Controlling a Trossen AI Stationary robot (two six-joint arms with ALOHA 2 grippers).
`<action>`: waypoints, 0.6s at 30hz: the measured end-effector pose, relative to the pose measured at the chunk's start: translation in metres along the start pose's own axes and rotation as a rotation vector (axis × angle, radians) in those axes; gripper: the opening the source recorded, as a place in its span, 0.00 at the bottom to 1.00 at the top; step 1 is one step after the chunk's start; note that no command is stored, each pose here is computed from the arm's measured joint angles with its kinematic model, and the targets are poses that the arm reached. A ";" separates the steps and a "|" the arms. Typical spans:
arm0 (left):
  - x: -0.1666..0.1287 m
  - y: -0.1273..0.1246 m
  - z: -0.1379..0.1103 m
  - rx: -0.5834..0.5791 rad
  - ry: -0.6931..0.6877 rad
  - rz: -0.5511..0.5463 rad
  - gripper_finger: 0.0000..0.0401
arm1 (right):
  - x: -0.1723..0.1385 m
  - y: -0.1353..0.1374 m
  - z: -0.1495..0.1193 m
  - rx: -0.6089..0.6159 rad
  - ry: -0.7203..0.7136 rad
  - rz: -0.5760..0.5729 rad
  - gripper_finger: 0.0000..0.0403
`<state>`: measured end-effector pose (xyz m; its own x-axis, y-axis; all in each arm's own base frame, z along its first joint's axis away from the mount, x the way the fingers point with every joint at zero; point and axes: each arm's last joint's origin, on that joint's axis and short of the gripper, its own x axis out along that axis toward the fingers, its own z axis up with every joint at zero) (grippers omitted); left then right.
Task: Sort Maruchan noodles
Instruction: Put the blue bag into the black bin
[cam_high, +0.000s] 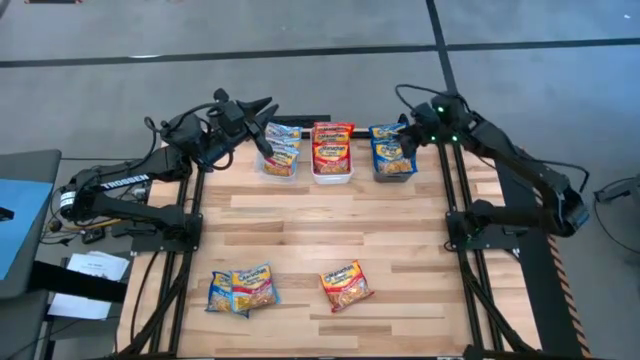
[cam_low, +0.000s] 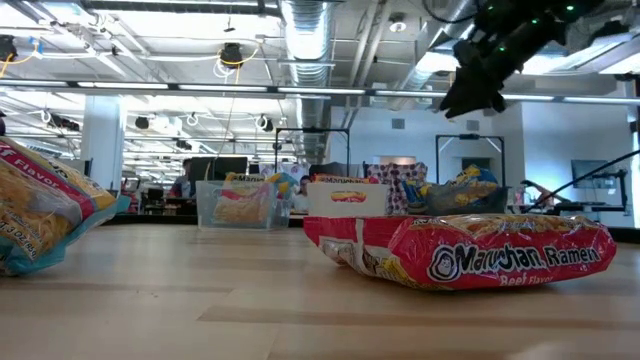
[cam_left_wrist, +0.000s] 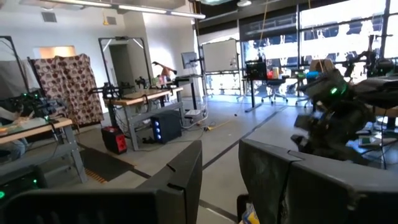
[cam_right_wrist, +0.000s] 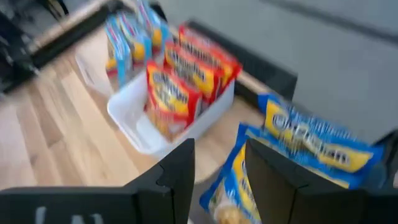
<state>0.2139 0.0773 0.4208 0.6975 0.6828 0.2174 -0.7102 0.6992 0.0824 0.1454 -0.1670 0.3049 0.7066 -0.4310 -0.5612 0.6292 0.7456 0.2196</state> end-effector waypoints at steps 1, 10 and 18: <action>0.000 0.000 0.000 -0.002 -0.004 0.001 0.24 | 0.003 0.000 0.002 0.008 0.039 0.000 0.41; 0.000 0.000 0.000 -0.020 0.001 -0.001 0.24 | 0.045 0.000 -0.001 0.122 0.425 -0.030 0.41; 0.000 0.000 -0.001 -0.015 0.012 -0.002 0.24 | 0.074 -0.007 -0.021 0.233 0.639 -0.081 0.41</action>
<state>0.2142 0.0773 0.4196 0.7001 0.6837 0.2058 -0.7072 0.7037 0.0683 0.1867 -0.1936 0.2453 0.3693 -0.0425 -0.9283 0.7757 0.5642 0.2828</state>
